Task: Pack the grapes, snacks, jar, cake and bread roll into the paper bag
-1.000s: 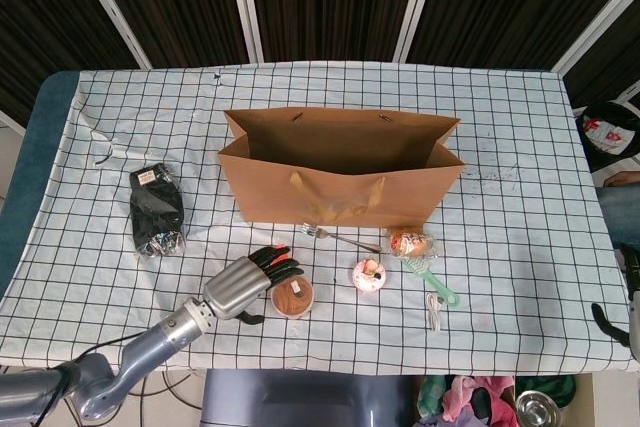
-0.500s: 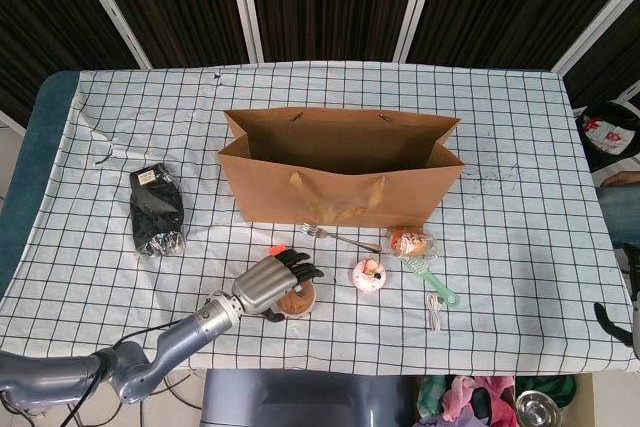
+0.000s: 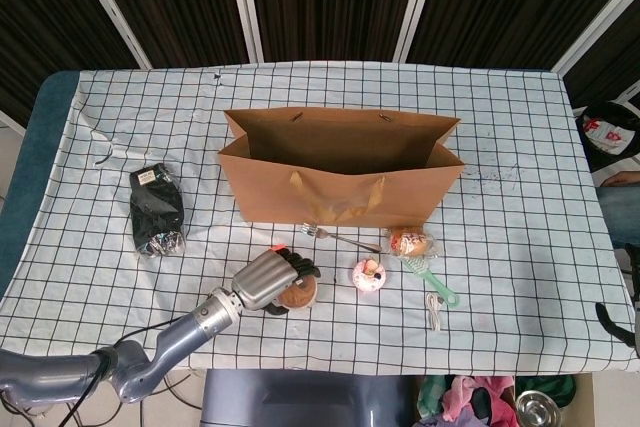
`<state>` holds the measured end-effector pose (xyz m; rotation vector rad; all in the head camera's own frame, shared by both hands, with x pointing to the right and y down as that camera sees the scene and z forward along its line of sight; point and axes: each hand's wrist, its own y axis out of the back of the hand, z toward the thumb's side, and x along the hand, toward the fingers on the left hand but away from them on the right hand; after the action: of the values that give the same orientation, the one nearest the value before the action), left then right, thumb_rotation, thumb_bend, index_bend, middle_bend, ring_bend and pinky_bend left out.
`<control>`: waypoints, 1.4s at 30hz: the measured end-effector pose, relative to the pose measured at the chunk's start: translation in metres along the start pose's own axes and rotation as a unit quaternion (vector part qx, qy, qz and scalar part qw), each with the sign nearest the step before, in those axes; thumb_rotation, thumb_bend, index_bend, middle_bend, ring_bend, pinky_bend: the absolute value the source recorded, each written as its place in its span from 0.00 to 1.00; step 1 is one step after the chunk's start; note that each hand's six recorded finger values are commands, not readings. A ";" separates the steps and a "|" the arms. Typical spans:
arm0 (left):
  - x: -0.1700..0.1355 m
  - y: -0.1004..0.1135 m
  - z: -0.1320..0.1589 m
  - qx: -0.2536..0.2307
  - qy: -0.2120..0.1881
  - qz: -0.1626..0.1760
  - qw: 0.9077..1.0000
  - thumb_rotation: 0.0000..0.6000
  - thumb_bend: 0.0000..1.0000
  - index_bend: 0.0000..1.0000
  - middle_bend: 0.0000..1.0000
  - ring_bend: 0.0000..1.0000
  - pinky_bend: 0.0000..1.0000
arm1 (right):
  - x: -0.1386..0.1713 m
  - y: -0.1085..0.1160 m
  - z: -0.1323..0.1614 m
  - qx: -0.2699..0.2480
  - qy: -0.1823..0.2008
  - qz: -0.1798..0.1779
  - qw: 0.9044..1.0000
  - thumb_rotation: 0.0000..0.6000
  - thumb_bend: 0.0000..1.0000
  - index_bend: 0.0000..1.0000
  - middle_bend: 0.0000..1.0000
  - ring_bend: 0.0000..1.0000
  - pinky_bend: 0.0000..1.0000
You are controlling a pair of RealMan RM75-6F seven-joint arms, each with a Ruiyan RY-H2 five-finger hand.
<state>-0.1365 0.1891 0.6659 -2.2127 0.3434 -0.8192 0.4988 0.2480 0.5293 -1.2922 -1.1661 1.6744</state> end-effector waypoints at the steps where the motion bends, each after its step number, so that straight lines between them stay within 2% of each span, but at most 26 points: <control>1: -0.001 0.005 0.002 -0.001 -0.003 0.007 1.000 1.00 0.31 0.34 0.43 0.31 0.36 | 0.000 0.000 0.000 0.000 -0.001 0.000 1.000 1.00 0.23 0.07 0.10 0.20 0.23; 8: -0.018 0.053 0.024 -0.024 -0.038 0.068 0.997 1.00 0.31 0.34 0.43 0.31 0.36 | 0.000 -0.001 0.001 0.001 0.001 0.002 1.000 1.00 0.23 0.07 0.10 0.20 0.23; 14: -0.043 0.115 0.050 -0.009 -0.086 0.158 0.984 1.00 0.31 0.34 0.43 0.31 0.36 | 0.000 -0.002 0.001 0.002 -0.001 0.002 1.000 1.00 0.23 0.07 0.10 0.20 0.23; 20: -0.045 0.173 0.055 0.045 -0.083 0.246 0.965 1.00 0.31 0.35 0.42 0.31 0.36 | 0.000 -0.001 0.000 0.002 -0.002 0.001 1.000 1.00 0.23 0.07 0.10 0.20 0.23; 24: -0.031 0.221 0.056 0.071 -0.078 0.319 0.942 1.00 0.31 0.37 0.42 0.31 0.36 | 0.000 -0.004 0.000 0.003 -0.001 0.005 1.000 1.00 0.23 0.07 0.10 0.20 0.23; 27: -0.018 0.238 0.054 0.088 -0.075 0.349 0.930 1.00 0.31 0.37 0.42 0.31 0.36 | -0.001 -0.005 0.000 0.006 -0.001 0.006 1.000 1.00 0.23 0.07 0.10 0.20 0.23; 30: -0.003 0.257 0.049 0.096 -0.064 0.372 0.921 1.00 0.31 0.37 0.42 0.31 0.36 | -0.001 -0.005 -0.001 0.005 -0.003 0.005 1.000 1.00 0.23 0.07 0.10 0.20 0.23; 32: 0.005 0.265 0.043 0.095 -0.050 0.377 0.920 1.00 0.31 0.37 0.42 0.31 0.36 | -0.001 -0.004 -0.002 0.005 -0.004 0.004 1.000 1.00 0.23 0.07 0.10 0.20 0.23; 39: 0.030 0.272 0.018 0.073 0.005 0.353 0.933 1.00 0.31 0.36 0.40 0.30 0.36 | -0.001 -0.003 -0.002 0.005 -0.004 0.003 1.000 1.00 0.23 0.07 0.10 0.20 0.23; 42: 0.035 0.269 0.011 0.056 0.015 0.343 0.938 1.00 0.30 0.35 0.40 0.29 0.36 | -0.001 -0.002 -0.002 0.004 -0.005 0.001 1.000 1.00 0.23 0.07 0.10 0.20 0.23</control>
<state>-0.1010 -0.0069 0.4819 -1.7808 0.9865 -0.4662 0.5014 0.2486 0.5311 -1.2812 -1.1649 1.6866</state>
